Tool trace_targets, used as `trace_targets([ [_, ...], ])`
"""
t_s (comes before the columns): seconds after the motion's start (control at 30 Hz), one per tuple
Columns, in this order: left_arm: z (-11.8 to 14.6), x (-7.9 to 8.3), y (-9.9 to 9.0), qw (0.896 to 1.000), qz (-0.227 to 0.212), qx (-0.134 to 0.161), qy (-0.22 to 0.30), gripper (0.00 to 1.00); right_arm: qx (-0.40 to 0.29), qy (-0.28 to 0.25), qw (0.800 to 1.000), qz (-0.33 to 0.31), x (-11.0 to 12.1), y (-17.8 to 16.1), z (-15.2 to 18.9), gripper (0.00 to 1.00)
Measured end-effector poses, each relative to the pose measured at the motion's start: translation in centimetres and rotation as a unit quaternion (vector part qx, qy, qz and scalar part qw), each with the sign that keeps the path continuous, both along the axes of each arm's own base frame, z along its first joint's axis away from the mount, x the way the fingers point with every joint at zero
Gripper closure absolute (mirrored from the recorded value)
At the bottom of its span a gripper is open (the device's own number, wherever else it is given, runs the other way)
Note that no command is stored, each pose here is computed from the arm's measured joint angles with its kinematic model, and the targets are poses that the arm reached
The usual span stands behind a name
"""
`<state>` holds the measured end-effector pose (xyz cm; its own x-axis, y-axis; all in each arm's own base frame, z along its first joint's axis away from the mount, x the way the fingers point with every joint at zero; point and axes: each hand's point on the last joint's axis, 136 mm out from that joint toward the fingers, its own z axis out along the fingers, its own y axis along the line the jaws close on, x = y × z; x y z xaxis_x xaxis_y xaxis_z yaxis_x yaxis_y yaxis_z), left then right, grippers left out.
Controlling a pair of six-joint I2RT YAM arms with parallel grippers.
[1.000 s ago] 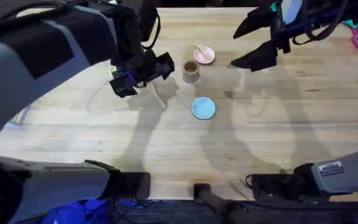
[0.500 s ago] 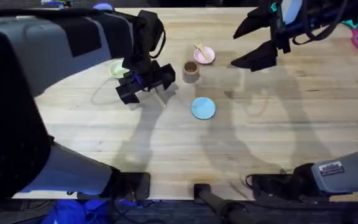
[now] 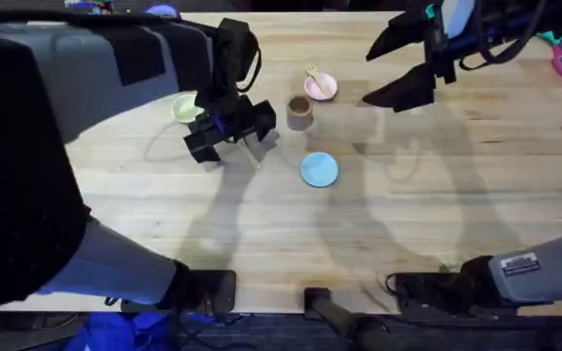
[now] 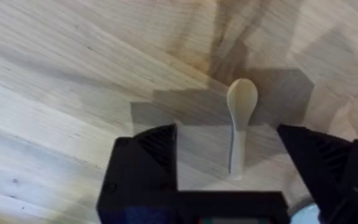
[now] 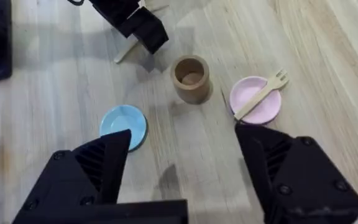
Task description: Pick up a utensil and set it on the pink plate, then put the other utensil in the container.
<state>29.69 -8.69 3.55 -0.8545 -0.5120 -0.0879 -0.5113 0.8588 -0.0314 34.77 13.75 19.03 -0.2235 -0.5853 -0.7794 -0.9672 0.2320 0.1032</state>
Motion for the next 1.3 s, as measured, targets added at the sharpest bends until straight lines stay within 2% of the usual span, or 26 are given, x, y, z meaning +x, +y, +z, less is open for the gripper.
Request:
trace_targets([
  [0.17,-0.06,0.14,-0.03,1.000,0.001,0.000,-0.002,0.258,0.000,0.000,1.000,0.000,0.00,0.00,0.00,0.004],
  [0.27,-0.10,0.24,-0.08,1.000,0.001,-0.001,-0.001,0.317,0.000,0.000,1.000,0.000,-0.01,0.00,-0.01,0.004],
  [0.53,-0.11,0.42,-0.34,1.000,0.001,-0.006,0.001,0.559,0.000,0.000,1.000,0.000,0.00,0.00,0.00,0.004],
  [0.93,-0.10,0.48,-0.53,1.000,0.001,-0.011,0.000,0.753,0.000,0.000,1.000,0.000,-0.01,0.00,-0.01,0.005],
  [1.3,-0.10,0.51,-0.60,1.000,0.001,-0.013,-0.001,0.773,0.000,0.000,1.000,0.000,-0.01,0.00,-0.01,0.004],
])
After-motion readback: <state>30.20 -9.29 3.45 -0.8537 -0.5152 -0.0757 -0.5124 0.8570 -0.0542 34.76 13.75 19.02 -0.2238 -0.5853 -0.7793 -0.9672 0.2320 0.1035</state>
